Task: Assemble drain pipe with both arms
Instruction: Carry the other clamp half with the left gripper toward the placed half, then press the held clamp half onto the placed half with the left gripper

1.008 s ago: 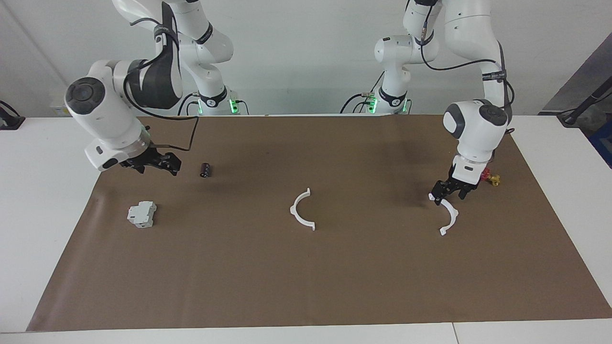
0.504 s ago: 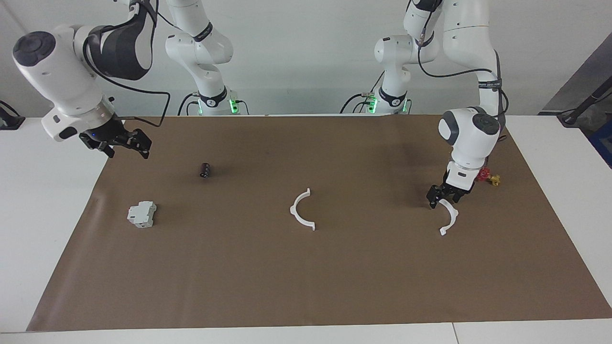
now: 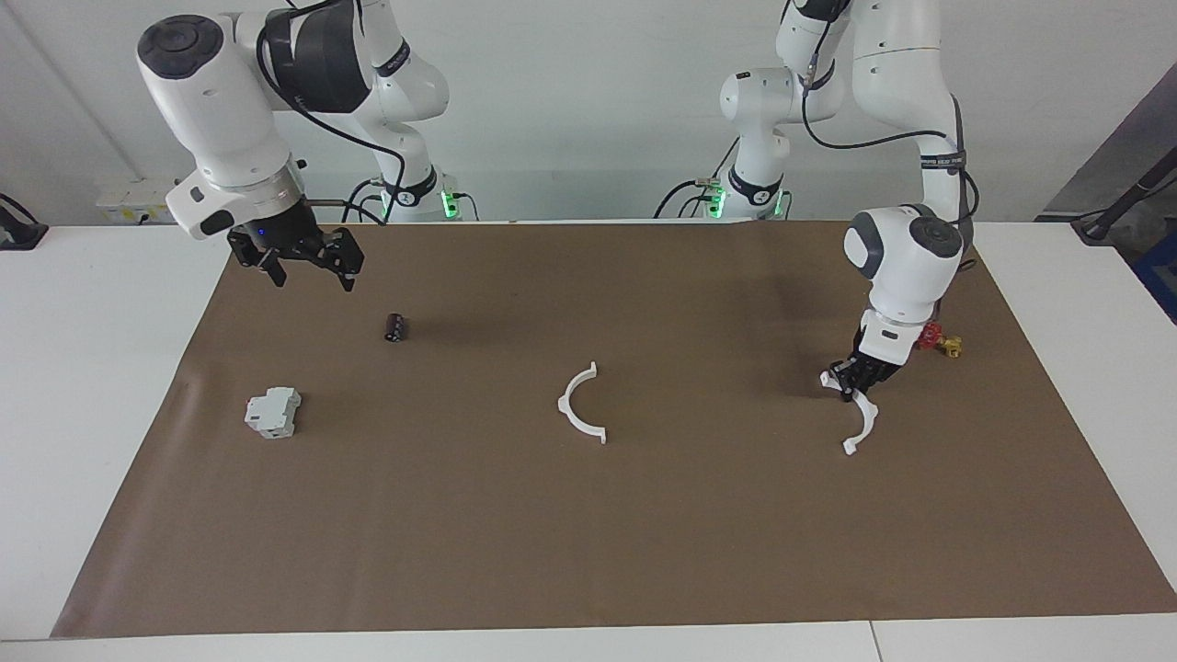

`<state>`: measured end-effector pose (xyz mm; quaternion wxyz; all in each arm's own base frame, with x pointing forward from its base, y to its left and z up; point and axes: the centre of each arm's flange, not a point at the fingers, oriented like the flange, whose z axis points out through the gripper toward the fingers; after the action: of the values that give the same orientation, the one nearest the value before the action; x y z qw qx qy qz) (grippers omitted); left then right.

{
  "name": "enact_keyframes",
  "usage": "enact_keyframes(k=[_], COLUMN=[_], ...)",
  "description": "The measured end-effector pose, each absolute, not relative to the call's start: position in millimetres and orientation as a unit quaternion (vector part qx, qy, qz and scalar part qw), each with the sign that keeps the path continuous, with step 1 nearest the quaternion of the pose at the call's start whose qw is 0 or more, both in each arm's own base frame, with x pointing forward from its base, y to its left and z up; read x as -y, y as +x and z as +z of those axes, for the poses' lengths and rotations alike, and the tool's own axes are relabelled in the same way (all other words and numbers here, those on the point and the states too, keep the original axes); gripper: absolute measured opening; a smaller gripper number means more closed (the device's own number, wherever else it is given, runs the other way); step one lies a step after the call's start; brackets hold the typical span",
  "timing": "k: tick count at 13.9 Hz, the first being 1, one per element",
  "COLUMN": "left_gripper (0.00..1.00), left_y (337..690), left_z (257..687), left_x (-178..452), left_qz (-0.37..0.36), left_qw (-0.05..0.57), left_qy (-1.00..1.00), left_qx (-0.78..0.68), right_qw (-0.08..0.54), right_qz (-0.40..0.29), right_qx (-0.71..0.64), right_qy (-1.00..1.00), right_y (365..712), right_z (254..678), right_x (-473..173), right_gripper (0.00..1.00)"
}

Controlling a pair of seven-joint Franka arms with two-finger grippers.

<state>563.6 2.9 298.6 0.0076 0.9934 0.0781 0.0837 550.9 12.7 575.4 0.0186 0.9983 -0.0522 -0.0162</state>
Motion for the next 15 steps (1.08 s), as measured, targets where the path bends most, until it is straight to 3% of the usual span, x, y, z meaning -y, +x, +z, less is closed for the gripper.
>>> enact_keyframes(k=[2,5,10,15], left_gripper=[0.07,0.07,0.07,0.07], left_y=[571.5,578.7,537.6,501.4], left_z=[310.5,334.7,344.9,322.0], left_x=[16.2,97.1,255.5,338.3], left_qz=[0.073,0.07,0.085,0.088], left_qw=[0.01,0.022,0.068,0.099], left_qy=[0.995,0.993,0.976,0.965], left_qx=[-0.071,-0.09,-0.189,-0.224], right_qw=[0.018,0.014,0.014,0.014], right_qz=[-0.021,-0.031,-0.033,-0.033], right_qx=[0.052,0.052,0.046,0.049], right_qy=[0.998,0.998,0.998,0.998], right_y=[544.2,534.9,539.2,539.1], right_z=[603.1,631.2,623.5,623.2], right_x=[3.8,25.6,19.4,22.0], right_gripper=[1.0,1.0,1.0,1.0])
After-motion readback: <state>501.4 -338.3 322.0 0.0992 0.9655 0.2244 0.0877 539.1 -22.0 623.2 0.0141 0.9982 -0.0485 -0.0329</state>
